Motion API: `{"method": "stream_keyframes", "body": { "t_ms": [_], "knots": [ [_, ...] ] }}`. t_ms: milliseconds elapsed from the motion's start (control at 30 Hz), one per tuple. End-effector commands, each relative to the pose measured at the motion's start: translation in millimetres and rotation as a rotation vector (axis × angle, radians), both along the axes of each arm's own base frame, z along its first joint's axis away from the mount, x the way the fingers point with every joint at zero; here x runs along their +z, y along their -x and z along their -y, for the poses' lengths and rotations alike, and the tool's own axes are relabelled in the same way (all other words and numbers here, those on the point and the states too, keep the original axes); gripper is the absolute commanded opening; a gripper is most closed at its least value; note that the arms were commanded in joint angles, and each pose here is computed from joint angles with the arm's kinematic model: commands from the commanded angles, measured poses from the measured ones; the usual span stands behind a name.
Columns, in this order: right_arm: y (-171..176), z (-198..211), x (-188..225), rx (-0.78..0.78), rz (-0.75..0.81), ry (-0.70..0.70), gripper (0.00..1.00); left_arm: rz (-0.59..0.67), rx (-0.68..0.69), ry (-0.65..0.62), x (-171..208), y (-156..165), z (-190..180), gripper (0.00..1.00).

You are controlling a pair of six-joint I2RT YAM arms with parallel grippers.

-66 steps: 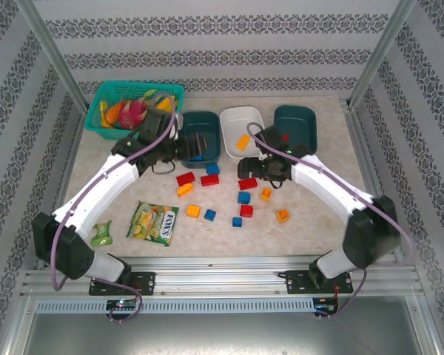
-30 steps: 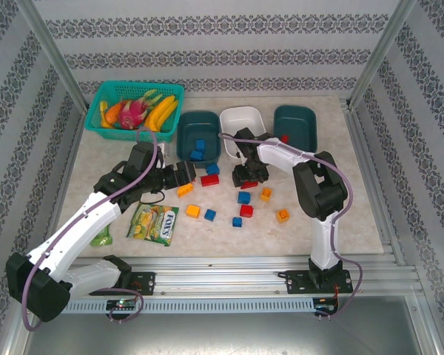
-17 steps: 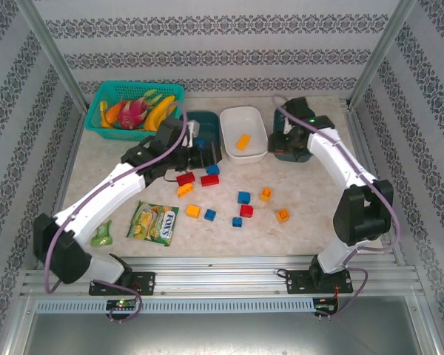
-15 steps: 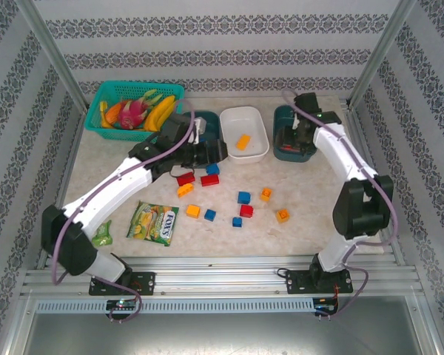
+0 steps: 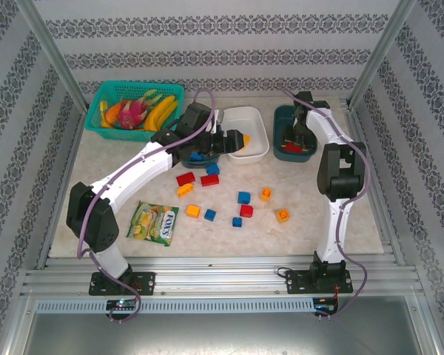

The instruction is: Sort the legos into containers by color

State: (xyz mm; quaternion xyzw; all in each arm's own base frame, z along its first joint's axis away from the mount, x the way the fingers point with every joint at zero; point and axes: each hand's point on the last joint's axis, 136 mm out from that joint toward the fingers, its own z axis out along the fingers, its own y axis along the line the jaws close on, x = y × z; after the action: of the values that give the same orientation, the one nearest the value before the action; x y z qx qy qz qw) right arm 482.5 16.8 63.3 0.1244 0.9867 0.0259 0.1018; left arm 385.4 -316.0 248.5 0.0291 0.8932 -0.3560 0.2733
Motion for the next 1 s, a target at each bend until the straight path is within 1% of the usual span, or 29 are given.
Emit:
{"method": "stream_keyframes", "body": {
  "t_ms": [0, 200, 267, 333, 433, 500, 600, 733, 800, 867, 967],
  "knots": [
    [-0.2, 1.4, -2.4, 0.010, -0.033, -0.018, 0.63, 0.051, -0.015, 0.040, 21.0, -4.2, 11.8, 0.84],
    [-1.4, -1.7, -19.5, 0.012, -0.086, -0.044, 0.69, 0.027, 0.016, -0.011, 11.2, -2.3, 2.1, 0.83],
    [-2.4, -3.9, -20.7, 0.022, -0.090, -0.055, 0.73, -0.001, 0.047, -0.050, 2.7, -1.5, -6.6, 0.83],
    [-3.2, -4.1, -17.4, 0.025, -0.085, -0.054, 0.79, -0.015, 0.060, -0.067, -1.2, 0.3, -12.8, 0.82],
    [-6.3, -4.0, -1.7, 0.024, -0.046, -0.054, 0.82, -0.017, 0.071, -0.085, -0.9, 4.7, -20.1, 0.82],
    [-10.2, -4.9, 17.0, 0.021, 0.001, -0.061, 0.83, -0.019, 0.081, -0.101, 0.9, 8.0, -25.6, 0.82],
    [-14.5, -8.9, 55.5, 0.020, 0.091, -0.070, 0.83, -0.026, 0.101, -0.122, 1.8, 14.3, -36.5, 0.82],
    [-12.2, -22.8, 127.2, 0.043, 0.263, -0.084, 0.81, -0.054, 0.160, -0.167, -1.8, 23.1, -62.6, 0.82],
    [-4.6, -35.3, 162.2, 0.070, 0.356, -0.091, 0.81, -0.056, 0.182, -0.164, -0.3, 28.3, -74.6, 0.82],
    [10.1, -52.7, 191.7, 0.101, 0.450, -0.109, 0.80, -0.061, 0.216, -0.173, -0.9, 33.6, -90.2, 0.82],
    [40.9, -88.2, 213.5, 0.168, 0.570, -0.186, 0.80, -0.099, 0.258, -0.195, -9.3, 42.4, -112.8, 0.82]
  ]
}}
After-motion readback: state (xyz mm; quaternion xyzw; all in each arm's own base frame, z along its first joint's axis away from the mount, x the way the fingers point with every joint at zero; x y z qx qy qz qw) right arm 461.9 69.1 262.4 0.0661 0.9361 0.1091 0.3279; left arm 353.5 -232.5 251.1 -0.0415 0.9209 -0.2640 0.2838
